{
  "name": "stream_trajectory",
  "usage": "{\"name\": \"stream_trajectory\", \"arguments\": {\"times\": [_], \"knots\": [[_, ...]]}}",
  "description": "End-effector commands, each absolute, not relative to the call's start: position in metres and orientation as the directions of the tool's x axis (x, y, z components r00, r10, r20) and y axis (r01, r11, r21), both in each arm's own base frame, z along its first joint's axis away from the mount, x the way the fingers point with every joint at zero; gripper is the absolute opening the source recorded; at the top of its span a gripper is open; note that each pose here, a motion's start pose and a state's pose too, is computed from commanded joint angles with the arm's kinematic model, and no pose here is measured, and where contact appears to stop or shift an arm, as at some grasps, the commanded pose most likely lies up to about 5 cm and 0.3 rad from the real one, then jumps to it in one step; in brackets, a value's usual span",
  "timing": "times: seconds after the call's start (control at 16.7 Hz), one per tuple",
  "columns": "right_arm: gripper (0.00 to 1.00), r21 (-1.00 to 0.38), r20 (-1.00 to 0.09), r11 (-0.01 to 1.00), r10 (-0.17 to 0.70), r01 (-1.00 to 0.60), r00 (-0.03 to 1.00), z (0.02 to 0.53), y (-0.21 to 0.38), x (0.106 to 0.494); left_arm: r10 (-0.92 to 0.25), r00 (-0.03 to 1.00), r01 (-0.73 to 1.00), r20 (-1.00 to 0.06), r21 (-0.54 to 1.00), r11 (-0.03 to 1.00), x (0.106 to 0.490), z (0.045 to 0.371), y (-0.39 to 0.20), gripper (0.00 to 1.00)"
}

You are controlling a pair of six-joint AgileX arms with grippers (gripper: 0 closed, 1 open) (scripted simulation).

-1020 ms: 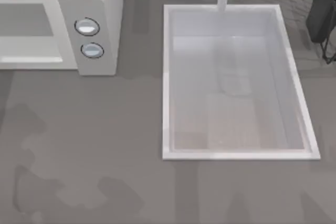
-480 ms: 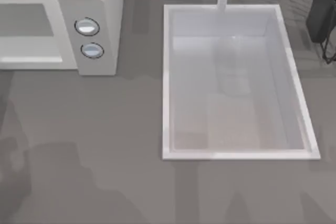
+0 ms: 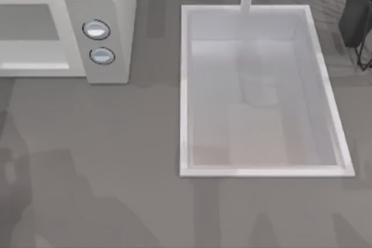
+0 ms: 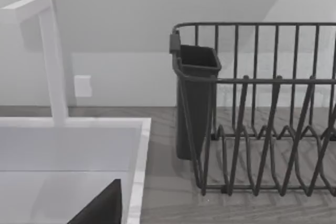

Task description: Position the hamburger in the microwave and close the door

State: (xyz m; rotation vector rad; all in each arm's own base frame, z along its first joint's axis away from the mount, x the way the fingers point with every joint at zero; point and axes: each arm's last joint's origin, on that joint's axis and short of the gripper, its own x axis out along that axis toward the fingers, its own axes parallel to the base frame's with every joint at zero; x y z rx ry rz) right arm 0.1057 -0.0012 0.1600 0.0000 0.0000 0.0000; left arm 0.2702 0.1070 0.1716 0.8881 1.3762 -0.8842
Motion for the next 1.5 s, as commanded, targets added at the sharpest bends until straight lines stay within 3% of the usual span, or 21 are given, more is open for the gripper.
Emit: {"name": "stream_trajectory", "arguments": {"times": [0.18, 0.6, 0.9, 1.5], "knots": [[1.0, 0.0, 0.0, 1.0, 0.0, 0.0, 1.0, 0.16, -0.001, 0.106, -0.003, 0.001, 0.907, -1.0, -0.001, 0.42, 0.271, 0.16, 0.108, 1.0], [1.0, 0.0, 0.0, 1.0, 0.0, 0.0, 1.0, 0.16, -0.001, 0.106, -0.001, 0.008, 0.907, -1.0, 0.007, 0.42, 0.271, 0.096, 0.109, 1.0], [1.0, 0.0, 0.0, 1.0, 0.0, 0.0, 1.0, 0.16, -0.001, 0.106, -0.002, 0.004, 0.907, -1.0, 0.003, 0.42, 0.271, 0.091, 0.108, 1.0], [1.0, 0.0, 0.0, 1.0, 0.0, 0.0, 1.0, 0.16, -0.001, 0.106, -0.002, 0.004, 0.907, -1.0, 0.003, 0.42, 0.271, 0.091, 0.108, 0.25]]}}
